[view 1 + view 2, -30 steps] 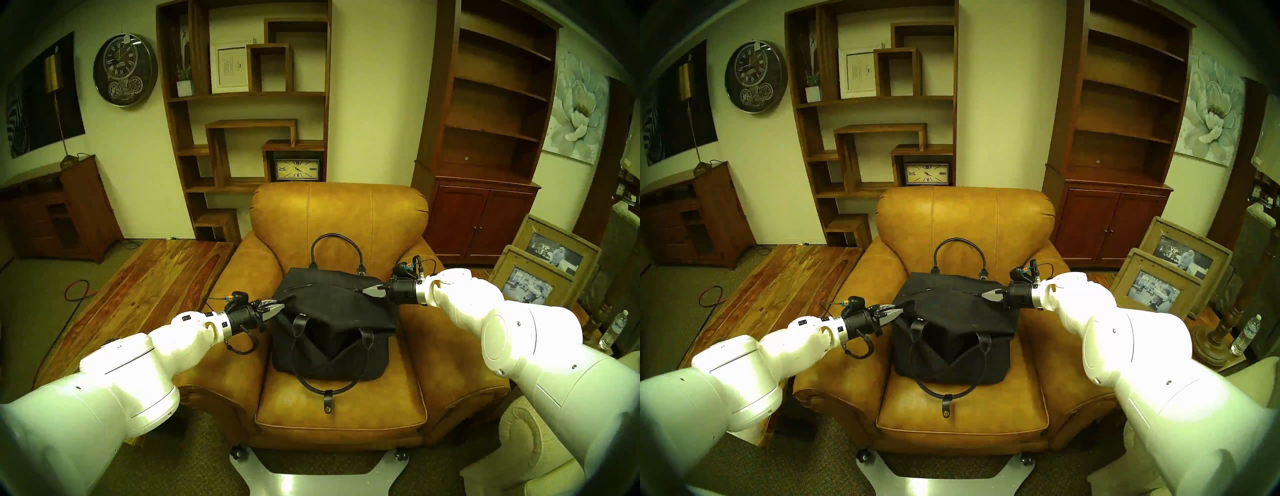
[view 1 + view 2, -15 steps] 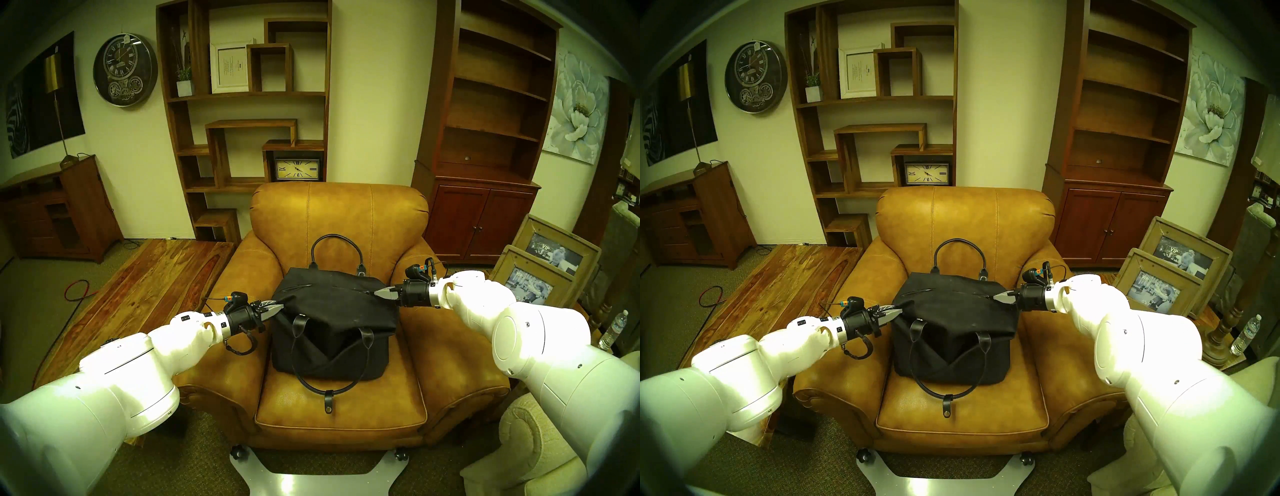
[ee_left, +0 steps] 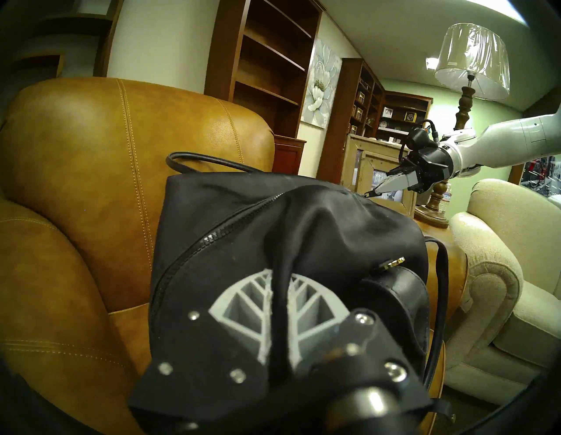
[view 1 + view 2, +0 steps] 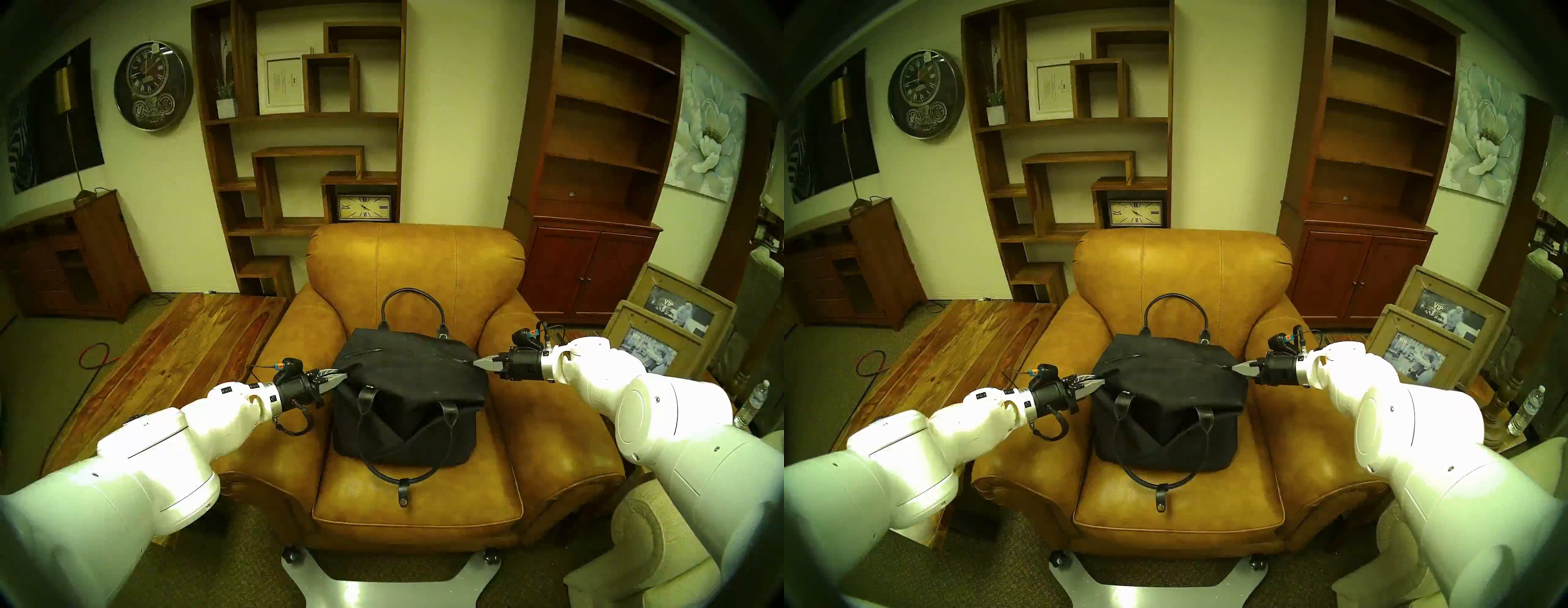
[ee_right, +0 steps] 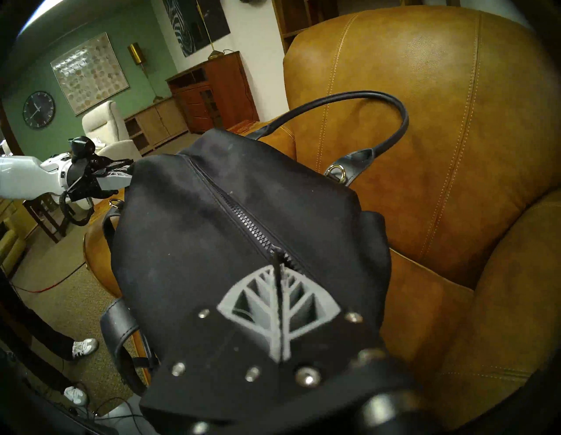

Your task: Close a bag with a zipper

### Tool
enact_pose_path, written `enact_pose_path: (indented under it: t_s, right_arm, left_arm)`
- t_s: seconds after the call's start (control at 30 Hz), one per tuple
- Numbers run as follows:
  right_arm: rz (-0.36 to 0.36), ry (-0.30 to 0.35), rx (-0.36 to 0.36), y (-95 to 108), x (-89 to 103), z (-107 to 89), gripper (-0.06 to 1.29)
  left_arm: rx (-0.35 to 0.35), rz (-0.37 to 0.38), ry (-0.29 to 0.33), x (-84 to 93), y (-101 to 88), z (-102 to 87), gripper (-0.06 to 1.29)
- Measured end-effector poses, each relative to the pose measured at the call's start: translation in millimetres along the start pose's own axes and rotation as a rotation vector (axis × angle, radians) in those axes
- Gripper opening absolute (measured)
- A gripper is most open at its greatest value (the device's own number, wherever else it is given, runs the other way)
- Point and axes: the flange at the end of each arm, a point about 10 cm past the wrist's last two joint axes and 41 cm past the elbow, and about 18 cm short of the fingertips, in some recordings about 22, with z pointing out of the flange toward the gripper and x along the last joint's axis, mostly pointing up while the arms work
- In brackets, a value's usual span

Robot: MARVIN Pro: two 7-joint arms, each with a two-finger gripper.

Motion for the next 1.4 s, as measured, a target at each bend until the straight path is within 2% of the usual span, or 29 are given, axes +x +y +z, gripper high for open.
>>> enact_pose_path:
  t_s: [0.53,1.03,1.4]
  right_arm:
    - [0.053,0.026,-0.132,17,-21.8,-19.9,-0.03]
    - [0.098,-0.019,-0.220,23,-42.6,-21.0,-0.03]
    - [0.077,-0.087,-0.278,21,-53.2,-9.5,-0.03]
  left_arm:
    - [0.009,-0.008,-0.002,1.4,-2.2,-1.1,0.08]
    - [0.010,-0.016,-0.007,1.7,-3.0,-1.6,0.07]
    - [0.010,-0.015,-0.008,2.0,-3.5,-2.4,0.07]
